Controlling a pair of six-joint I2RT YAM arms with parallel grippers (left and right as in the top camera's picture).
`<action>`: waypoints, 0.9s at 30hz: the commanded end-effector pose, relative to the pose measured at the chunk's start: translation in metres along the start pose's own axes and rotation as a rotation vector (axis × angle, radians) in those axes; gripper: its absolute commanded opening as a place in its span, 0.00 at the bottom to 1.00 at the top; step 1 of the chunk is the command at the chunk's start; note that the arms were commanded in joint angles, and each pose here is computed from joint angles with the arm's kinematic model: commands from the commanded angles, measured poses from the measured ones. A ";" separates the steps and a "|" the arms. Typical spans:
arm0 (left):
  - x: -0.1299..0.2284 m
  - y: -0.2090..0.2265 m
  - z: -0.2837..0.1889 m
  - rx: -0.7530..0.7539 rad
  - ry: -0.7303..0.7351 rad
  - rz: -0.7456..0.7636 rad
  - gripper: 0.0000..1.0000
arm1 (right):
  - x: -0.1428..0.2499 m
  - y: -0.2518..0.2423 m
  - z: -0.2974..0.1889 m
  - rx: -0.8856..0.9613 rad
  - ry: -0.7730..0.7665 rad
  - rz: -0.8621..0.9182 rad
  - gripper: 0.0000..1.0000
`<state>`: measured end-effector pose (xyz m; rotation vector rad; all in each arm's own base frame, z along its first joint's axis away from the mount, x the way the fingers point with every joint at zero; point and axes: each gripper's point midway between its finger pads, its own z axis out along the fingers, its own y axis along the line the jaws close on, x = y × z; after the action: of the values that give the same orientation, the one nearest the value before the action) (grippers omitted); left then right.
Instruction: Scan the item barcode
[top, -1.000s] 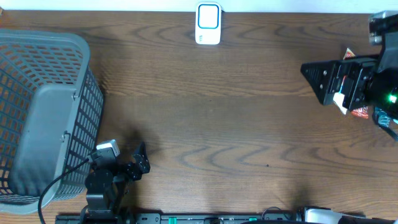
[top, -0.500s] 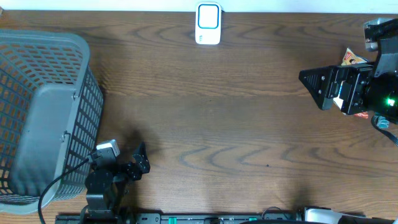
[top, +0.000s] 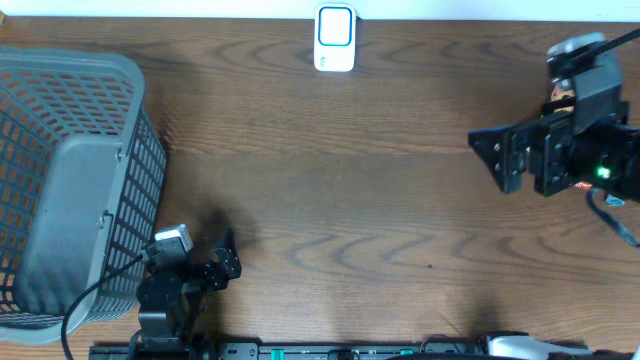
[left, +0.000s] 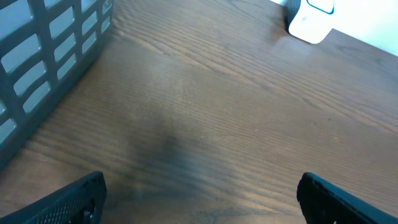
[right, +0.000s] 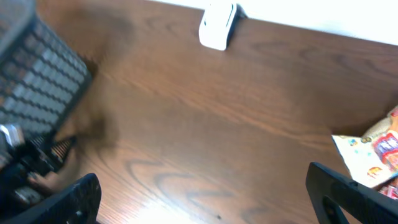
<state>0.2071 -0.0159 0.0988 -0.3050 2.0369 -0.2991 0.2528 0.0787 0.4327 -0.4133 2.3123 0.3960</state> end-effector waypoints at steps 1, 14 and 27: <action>0.007 0.002 0.002 -0.001 0.022 -0.012 0.98 | 0.022 -0.006 0.004 0.075 0.072 -0.072 0.99; 0.007 0.002 0.002 -0.001 0.022 -0.013 0.98 | 0.091 -0.029 0.067 0.142 0.014 -0.084 0.99; 0.007 0.002 0.002 -0.001 0.022 -0.013 0.98 | 0.133 -0.038 0.142 0.132 -0.436 -0.211 0.99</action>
<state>0.2066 -0.0159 0.0983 -0.3057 2.0399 -0.2993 0.2769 0.0709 0.2478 -0.4223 1.8966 0.1755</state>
